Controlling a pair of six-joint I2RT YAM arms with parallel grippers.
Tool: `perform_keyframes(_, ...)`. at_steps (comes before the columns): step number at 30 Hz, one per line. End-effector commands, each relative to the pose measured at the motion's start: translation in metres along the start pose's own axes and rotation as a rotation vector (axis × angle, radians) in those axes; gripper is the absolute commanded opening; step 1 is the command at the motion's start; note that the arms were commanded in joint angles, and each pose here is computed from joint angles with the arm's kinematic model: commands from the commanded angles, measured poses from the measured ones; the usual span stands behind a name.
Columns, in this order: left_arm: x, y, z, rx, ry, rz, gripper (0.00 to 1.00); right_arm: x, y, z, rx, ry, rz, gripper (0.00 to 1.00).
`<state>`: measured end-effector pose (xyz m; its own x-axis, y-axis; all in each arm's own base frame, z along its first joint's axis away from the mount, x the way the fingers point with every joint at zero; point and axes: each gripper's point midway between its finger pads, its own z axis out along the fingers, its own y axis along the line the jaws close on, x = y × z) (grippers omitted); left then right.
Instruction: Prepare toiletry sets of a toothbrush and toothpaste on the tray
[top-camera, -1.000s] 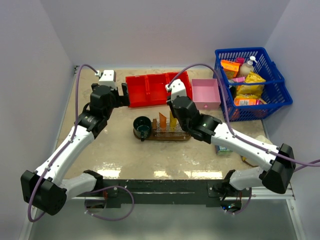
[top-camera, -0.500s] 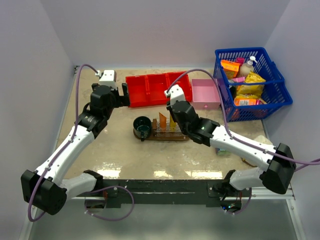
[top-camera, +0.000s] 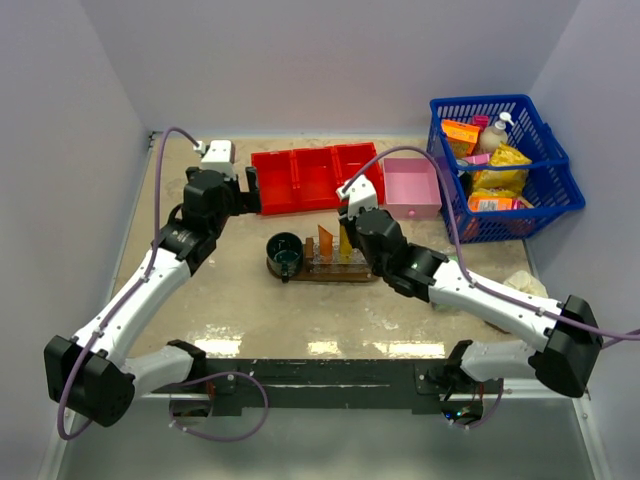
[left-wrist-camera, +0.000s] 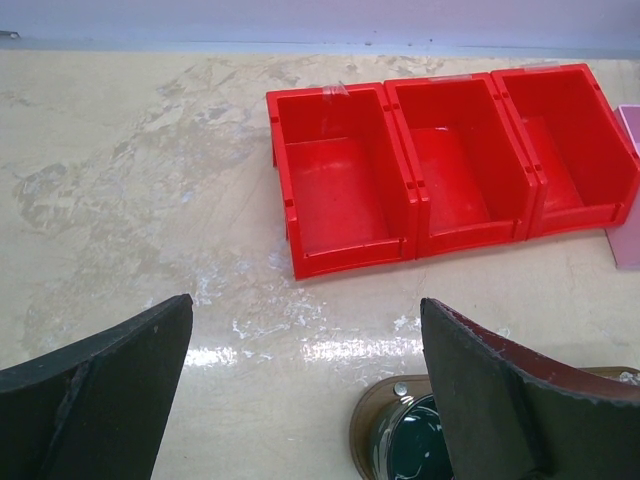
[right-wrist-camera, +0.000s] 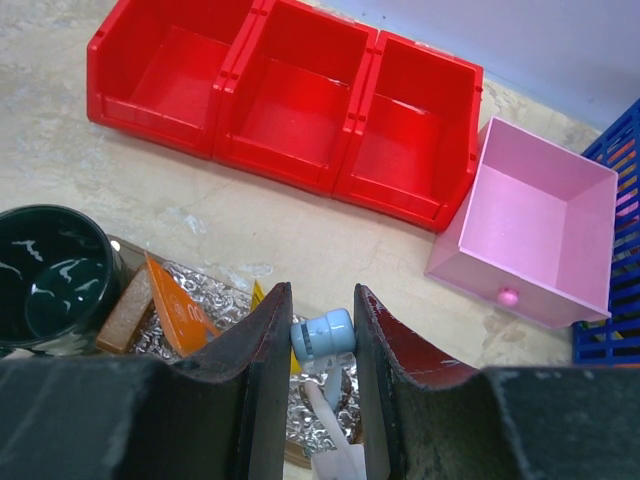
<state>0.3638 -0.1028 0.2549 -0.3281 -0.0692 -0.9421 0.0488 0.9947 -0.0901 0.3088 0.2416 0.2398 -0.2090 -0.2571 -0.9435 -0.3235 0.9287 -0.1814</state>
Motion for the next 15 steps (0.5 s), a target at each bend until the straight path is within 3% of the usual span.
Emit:
perform_keyframes(1, -0.014, -0.002, 0.002, 0.009, -0.047, -0.008, 1.0, -0.019, -0.001, -0.003, -0.011, -0.082, 0.015, 0.0)
perform_keyframes(15, -0.01, -0.003, 0.005, 0.015, -0.036, -0.007, 1.0, -0.009, 0.003, -0.001, -0.032, -0.096, -0.002, 0.0)
